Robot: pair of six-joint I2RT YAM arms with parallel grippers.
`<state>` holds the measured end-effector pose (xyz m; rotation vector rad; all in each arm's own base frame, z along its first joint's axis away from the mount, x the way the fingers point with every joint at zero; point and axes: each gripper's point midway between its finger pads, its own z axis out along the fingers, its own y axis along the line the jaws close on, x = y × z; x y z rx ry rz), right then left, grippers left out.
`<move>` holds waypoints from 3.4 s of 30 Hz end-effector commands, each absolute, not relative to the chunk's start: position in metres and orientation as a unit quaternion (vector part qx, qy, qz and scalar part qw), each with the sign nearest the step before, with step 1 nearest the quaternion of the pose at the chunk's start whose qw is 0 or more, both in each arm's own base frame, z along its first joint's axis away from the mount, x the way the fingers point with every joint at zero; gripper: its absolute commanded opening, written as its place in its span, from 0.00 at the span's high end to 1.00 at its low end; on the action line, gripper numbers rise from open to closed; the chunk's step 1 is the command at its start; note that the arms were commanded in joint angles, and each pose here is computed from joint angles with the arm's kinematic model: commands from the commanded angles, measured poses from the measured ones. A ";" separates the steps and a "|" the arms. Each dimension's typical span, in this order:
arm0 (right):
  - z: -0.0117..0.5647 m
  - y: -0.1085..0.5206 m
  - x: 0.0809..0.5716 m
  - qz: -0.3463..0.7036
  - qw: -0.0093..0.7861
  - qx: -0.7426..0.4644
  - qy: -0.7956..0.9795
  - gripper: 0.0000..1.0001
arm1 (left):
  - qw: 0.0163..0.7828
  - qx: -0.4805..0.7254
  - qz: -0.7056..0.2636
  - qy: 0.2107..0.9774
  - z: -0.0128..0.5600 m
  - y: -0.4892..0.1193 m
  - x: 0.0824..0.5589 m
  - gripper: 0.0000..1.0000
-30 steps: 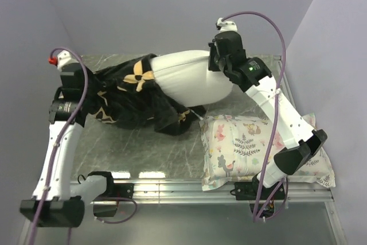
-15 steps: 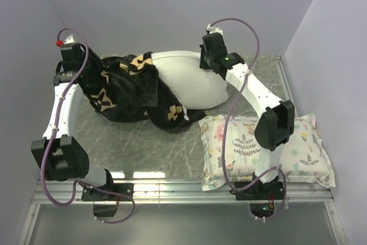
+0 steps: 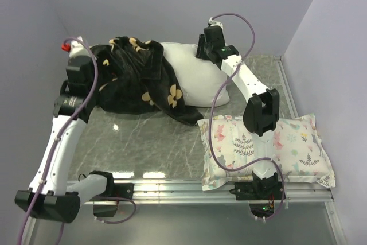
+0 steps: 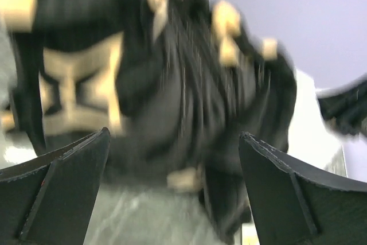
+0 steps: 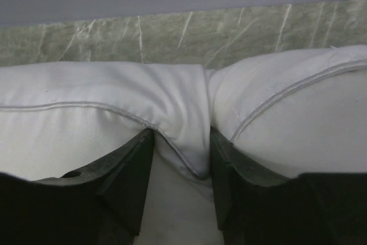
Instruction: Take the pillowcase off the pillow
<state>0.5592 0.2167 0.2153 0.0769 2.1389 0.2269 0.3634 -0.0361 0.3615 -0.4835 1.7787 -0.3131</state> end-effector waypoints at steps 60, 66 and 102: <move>0.167 0.153 0.443 -0.016 0.428 0.069 0.901 1.00 | 0.462 -0.322 -0.105 0.820 0.203 -0.030 0.396 1.00; 0.162 0.089 0.440 0.010 0.417 0.144 0.898 1.00 | 0.478 -0.451 -0.019 0.754 0.213 0.097 0.358 1.00; 0.187 0.144 0.415 0.044 0.436 0.059 0.897 1.00 | 0.482 -0.097 -0.193 0.849 0.263 -0.216 0.455 0.14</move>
